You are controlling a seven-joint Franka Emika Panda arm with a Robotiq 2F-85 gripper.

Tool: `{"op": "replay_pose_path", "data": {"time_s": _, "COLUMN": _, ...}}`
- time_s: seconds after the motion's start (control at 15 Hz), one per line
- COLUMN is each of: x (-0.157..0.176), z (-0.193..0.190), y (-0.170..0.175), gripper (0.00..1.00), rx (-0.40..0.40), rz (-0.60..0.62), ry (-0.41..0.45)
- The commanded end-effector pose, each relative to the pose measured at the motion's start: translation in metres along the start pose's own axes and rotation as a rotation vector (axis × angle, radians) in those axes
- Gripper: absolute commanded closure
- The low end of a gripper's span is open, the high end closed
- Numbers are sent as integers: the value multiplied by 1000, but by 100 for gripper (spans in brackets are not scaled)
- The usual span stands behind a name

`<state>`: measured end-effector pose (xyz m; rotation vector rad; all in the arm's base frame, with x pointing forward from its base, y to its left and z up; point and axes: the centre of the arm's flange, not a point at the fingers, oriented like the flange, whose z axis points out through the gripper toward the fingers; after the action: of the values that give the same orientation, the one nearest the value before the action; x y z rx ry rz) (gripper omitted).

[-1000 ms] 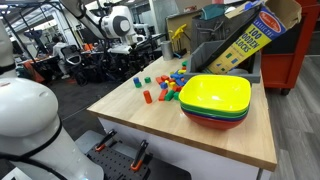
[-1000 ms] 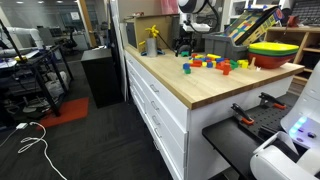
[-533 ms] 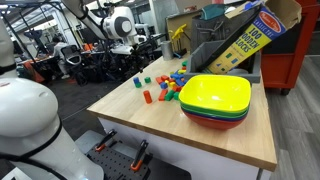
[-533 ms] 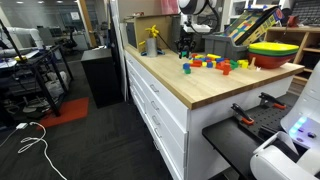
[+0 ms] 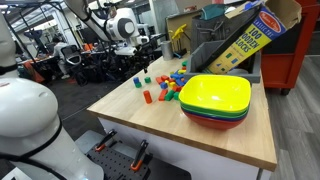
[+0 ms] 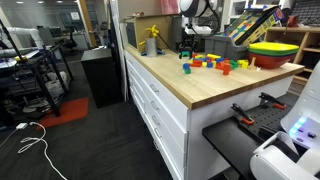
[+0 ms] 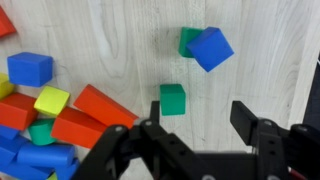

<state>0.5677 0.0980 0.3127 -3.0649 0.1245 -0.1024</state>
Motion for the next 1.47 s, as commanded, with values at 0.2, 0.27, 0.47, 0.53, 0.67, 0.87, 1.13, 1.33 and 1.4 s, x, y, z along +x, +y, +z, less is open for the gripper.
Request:
{"op": "replay_pose_path", "data": {"time_s": 0.2, "x": 27, "z": 18, "y": 13, "gripper": 0, "rx": -15, "rz": 20, "ry": 8}}
{"op": "replay_pose_path", "data": {"time_s": 0.27, "x": 29, "z": 21, "y": 14, "gripper": 0, "rx": -15, "rz": 24, "ry": 6}}
{"op": "replay_pose_path", "data": {"time_s": 0.47, "x": 27, "z": 20, "y": 15, "gripper": 0, "rx": -15, "rz": 43, "ry": -9}}
{"op": "replay_pose_path", "data": {"time_s": 0.53, "x": 22, "z": 18, "y": 14, "gripper": 0, "rx": -17, "rz": 50, "ry": -15}}
{"op": "replay_pose_path", "data": {"time_s": 0.67, "x": 11, "z": 12, "y": 13, "gripper": 0, "rx": -17, "rz": 59, "ry": -31}}
{"op": "replay_pose_path", "data": {"time_s": 0.87, "x": -6, "z": 8, "y": 14, "gripper": 0, "rx": -16, "rz": 102, "ry": -71}}
{"op": "replay_pose_path", "data": {"time_s": 1.13, "x": -26, "z": 12, "y": 10, "gripper": 0, "rx": -21, "rz": 146, "ry": -121}}
{"op": "replay_pose_path", "data": {"time_s": 1.33, "x": -39, "z": 18, "y": 1, "gripper": 0, "rx": -14, "rz": 153, "ry": -154}}
{"op": "replay_pose_path", "data": {"time_s": 1.4, "x": -43, "z": 20, "y": -2, "gripper": 0, "rx": -14, "rz": 157, "ry": -159}}
